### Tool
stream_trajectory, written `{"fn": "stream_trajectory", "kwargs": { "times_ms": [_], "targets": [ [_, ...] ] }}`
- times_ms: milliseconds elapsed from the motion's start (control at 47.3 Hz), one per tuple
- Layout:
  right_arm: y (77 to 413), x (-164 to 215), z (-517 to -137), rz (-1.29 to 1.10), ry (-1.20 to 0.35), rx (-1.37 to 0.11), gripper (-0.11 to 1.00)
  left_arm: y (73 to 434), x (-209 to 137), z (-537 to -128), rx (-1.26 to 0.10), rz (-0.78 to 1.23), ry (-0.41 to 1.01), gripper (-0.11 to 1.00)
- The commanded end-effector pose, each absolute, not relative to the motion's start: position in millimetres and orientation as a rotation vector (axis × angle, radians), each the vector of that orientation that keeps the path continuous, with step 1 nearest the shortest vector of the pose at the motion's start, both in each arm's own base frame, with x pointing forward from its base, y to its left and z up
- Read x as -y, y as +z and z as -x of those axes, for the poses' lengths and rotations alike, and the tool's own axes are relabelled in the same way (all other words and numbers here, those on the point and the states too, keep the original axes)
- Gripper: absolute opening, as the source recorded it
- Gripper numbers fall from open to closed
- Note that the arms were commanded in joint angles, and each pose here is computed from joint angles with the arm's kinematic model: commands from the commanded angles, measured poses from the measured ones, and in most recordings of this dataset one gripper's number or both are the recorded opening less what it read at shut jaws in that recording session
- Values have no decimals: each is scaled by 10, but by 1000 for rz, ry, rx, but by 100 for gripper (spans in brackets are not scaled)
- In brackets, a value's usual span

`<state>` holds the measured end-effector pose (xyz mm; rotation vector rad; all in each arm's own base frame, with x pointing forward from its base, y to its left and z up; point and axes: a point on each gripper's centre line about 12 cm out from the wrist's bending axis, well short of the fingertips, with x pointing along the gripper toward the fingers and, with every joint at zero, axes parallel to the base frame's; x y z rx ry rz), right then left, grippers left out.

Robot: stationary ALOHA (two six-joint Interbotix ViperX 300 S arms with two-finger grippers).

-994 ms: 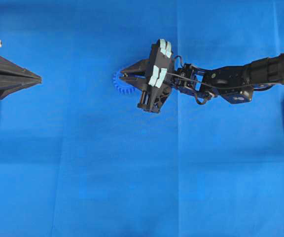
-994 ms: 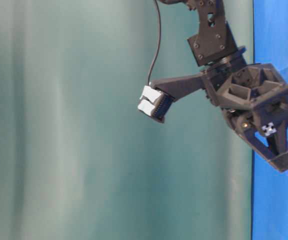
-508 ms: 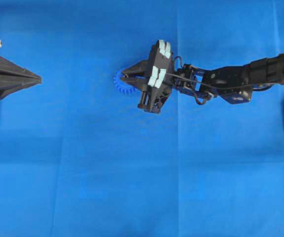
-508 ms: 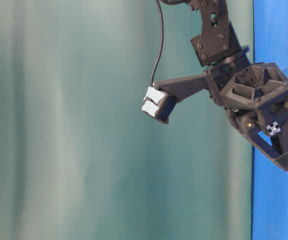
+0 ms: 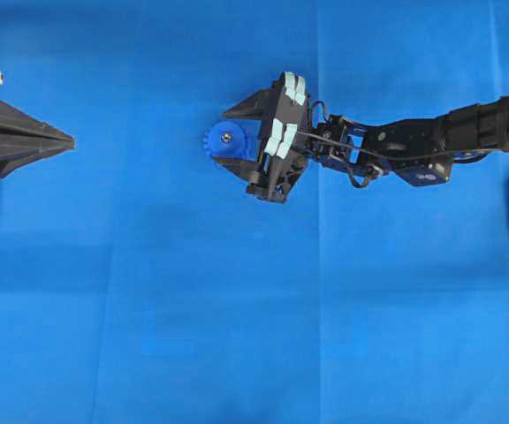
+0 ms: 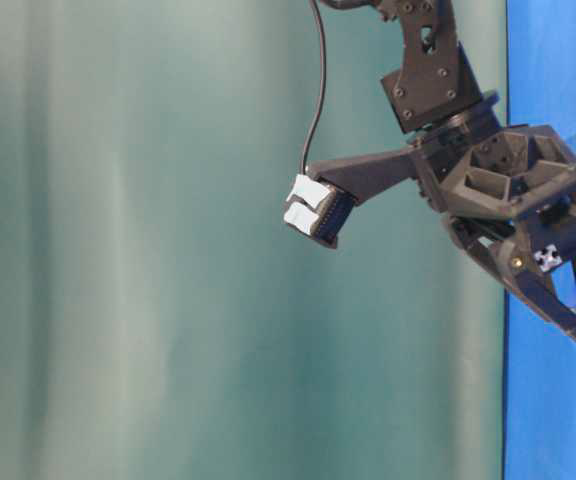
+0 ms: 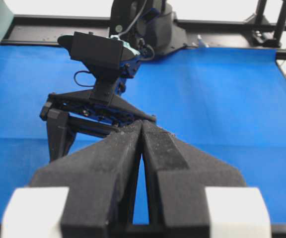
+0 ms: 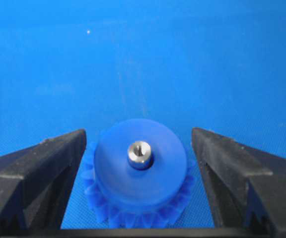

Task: Insert the shaft placed at a random location into the center hole of the small gear at another random location.
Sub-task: 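Lower the shaft into the gear hole and open the right gripper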

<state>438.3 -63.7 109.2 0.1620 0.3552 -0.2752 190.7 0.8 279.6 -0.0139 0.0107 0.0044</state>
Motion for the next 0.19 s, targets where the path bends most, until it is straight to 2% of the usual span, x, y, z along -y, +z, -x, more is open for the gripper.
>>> {"fn": "stream_trajectory", "kwargs": {
  "times_ms": [0, 169],
  "targets": [
    [1434, 629, -4422, -163, -267, -274, 73, 2836, -11, -1917, 2, 14, 6, 0],
    [1750, 618, -4385, -158, -253, -235, 73, 2834, -11, -1917, 0, 14, 6, 0]
  ]
}}
